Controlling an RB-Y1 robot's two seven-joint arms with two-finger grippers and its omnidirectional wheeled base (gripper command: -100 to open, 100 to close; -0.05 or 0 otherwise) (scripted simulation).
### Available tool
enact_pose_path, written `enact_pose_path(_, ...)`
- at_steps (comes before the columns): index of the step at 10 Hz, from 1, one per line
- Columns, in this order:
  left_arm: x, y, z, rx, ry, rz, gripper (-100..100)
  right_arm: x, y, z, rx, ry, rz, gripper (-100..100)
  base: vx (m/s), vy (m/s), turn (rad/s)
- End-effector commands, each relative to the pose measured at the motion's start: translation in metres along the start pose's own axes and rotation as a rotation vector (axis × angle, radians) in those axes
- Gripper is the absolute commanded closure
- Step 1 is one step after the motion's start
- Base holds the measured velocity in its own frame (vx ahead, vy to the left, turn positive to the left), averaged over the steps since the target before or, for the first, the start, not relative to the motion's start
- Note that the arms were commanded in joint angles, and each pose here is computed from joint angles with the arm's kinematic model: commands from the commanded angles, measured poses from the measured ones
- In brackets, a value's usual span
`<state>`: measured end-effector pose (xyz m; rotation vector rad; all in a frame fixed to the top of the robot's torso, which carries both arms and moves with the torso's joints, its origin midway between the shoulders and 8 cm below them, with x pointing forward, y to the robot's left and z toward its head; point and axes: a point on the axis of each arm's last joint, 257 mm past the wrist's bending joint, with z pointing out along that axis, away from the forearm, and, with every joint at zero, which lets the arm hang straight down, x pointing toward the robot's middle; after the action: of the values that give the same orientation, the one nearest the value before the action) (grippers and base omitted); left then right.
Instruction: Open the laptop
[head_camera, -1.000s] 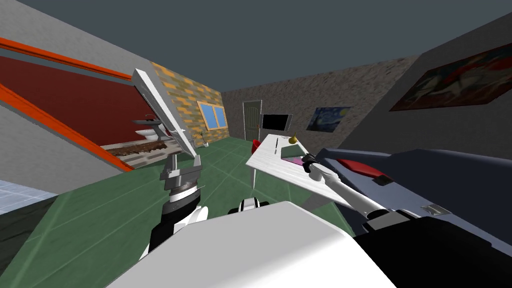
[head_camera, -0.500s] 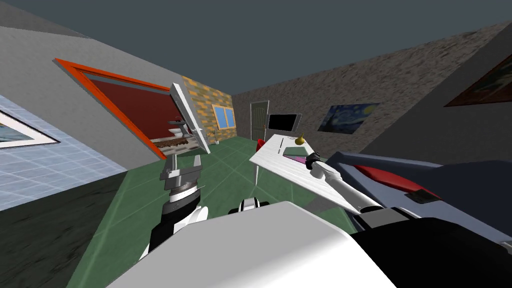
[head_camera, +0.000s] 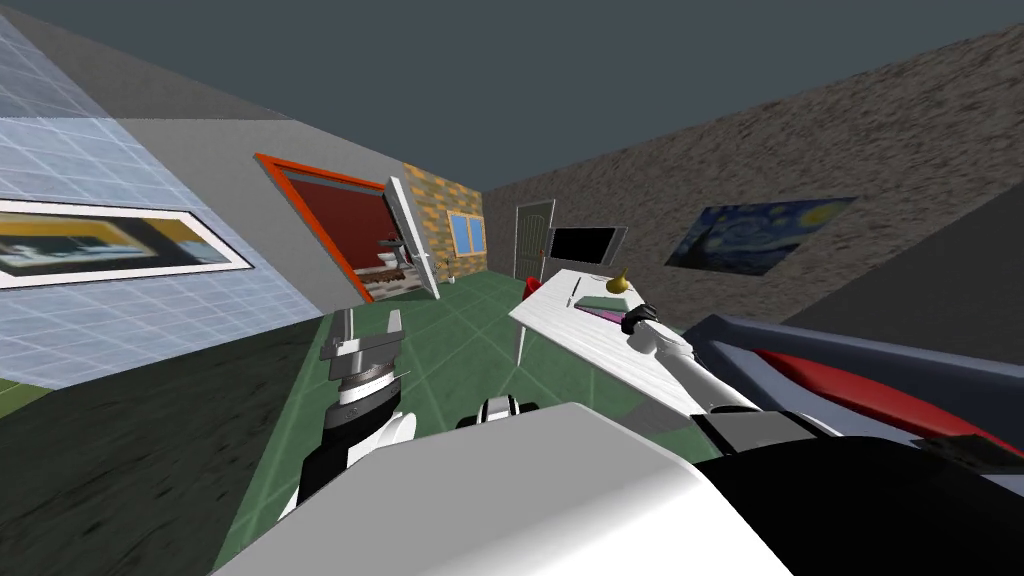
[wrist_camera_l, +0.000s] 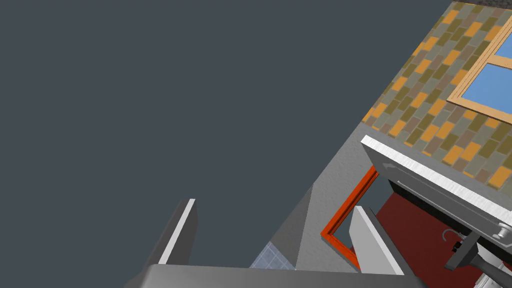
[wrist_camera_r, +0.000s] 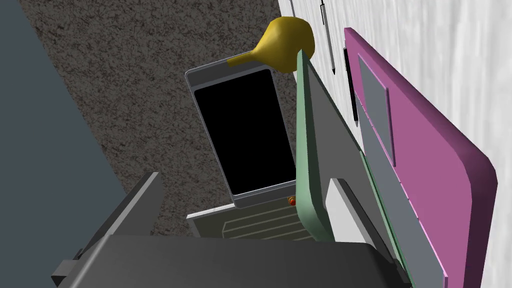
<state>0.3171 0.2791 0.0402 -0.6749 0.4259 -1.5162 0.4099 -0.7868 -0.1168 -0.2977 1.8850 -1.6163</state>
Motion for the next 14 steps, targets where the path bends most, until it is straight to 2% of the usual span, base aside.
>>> enact_pose_path(1, 0.000, 0.000, 0.000, 0.000, 0.000, 0.000, 0, 0.027, -0.021, 0.011, 0.021, 0.064, 0.007, -100, -0.130, 0.011, 0.290)
enact_pose_path(2, 0.000, 0.000, 0.000, 0.000, 0.000, 0.000, 0, 0.031, -0.029, 0.012, 0.033, 0.073, 0.008, -100, -0.109, 0.003, 0.165)
enact_pose_path(3, 0.000, 0.000, 0.000, 0.000, 0.000, 0.000, 0, 0.047, -0.030, 0.016, 0.029, 0.109, 0.008, -100, -0.124, 0.018, 0.340)
enact_pose_path(4, 0.000, 0.000, 0.000, 0.000, 0.000, 0.000, 0, 0.052, -0.039, 0.017, 0.042, 0.119, 0.014, -100, -0.107, 0.014, 0.155)
enact_pose_path(5, 0.000, 0.000, 0.000, 0.000, 0.000, 0.000, 0, 0.069, -0.040, 0.020, 0.037, 0.155, 0.027, -100, -0.134, 0.021, 0.285)
enact_pose_path(6, 0.000, 0.000, 0.000, 0.000, 0.000, 0.000, 0, 0.073, -0.047, 0.020, 0.046, 0.165, 0.023, -100, -0.112, 0.014, 0.160)
enact_pose_path(9, 0.000, 0.000, 0.000, 0.000, 0.000, 0.000, 0, 0.108, -0.051, 0.023, 0.039, 0.239, 0.046, -100, -0.112, 0.019, 0.276)
enact_pose_path(10, 0.000, 0.000, 0.000, 0.000, 0.000, 0.000, 0, 0.115, -0.054, 0.023, 0.042, 0.253, 0.046, -100, -0.109, 0.028, 0.146)
enact_pose_path(11, 0.000, 0.000, 0.000, 0.000, 0.000, 0.000, 0, 0.109, -0.052, 0.024, 0.041, 0.242, 0.046, -100, -0.040, 0.014, -0.007)
enact_pose_path(12, 0.000, 0.000, 0.000, 0.000, 0.000, 0.000, 0, 0.110, -0.053, 0.024, 0.041, 0.244, 0.044, 0, -0.010, 0.003, -0.002)
enact_pose_path(14, 0.000, 0.000, 0.000, 0.000, 0.000, 0.001, 0, 0.110, -0.053, 0.024, 0.041, 0.244, 0.044, 0, -0.003, 0.001, -0.001)
